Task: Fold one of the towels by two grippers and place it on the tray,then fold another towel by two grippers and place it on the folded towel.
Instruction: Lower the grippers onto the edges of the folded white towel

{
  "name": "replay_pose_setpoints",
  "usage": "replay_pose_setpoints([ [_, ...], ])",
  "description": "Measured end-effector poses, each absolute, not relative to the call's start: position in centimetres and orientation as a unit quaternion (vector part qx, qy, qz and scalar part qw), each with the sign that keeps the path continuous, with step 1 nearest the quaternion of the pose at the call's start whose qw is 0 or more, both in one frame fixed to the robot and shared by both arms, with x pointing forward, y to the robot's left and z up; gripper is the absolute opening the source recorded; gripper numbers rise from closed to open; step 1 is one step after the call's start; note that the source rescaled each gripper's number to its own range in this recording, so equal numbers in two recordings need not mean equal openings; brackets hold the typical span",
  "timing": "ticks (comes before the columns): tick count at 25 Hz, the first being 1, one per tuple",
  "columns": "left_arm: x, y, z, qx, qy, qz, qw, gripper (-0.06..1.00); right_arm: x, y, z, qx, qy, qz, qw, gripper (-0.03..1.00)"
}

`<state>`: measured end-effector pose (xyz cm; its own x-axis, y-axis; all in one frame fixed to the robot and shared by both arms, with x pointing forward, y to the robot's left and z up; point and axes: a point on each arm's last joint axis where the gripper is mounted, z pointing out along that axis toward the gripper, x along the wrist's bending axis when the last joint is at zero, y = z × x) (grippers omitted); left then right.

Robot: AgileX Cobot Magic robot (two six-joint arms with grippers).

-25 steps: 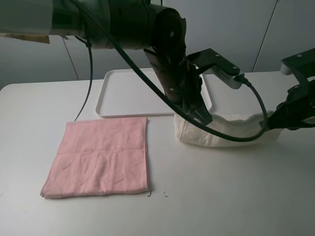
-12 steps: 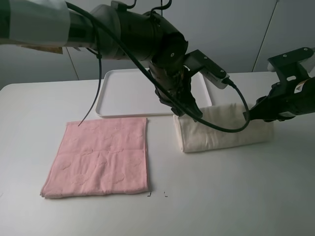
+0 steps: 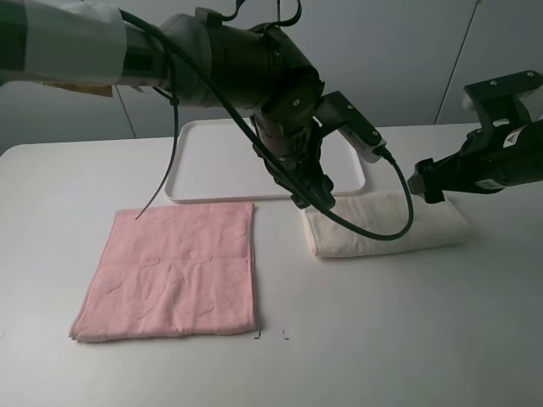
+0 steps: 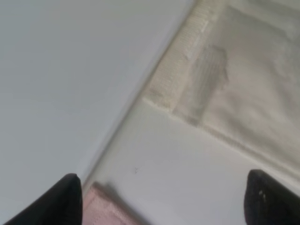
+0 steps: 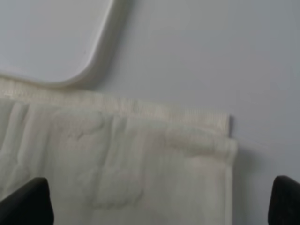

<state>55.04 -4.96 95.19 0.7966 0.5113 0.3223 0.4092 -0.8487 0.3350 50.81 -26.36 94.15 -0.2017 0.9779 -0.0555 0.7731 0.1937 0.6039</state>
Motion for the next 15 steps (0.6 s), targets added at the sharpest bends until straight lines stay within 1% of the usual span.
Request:
replay_pose_setpoints([
  [3,55.0,-5.0,95.2,0.937,0.254,0.201,0.131,0.89,51.4,-27.6,94.7,0.634,0.722,0.203,0.19,1.0],
  [8,55.7,-4.6,94.8,0.912,0.341,0.172,0.151,0.89,52.1,-29.0,95.7,0.668,0.715,0.152,0.141,1.0],
  [11,56.6,-4.0,93.7,0.891,0.413,0.114,0.153,0.89,52.4,-29.0,95.7,0.675,0.715,0.139,0.121,1.0],
  [13,56.9,-3.5,92.8,0.878,0.452,0.069,0.141,0.89,52.7,-28.9,95.5,0.681,0.713,0.131,0.103,1.0],
  [15,56.7,-3.4,92.5,0.875,0.463,0.041,0.138,0.89,53.1,-28.8,95.1,0.685,0.715,0.116,0.078,1.0],
])
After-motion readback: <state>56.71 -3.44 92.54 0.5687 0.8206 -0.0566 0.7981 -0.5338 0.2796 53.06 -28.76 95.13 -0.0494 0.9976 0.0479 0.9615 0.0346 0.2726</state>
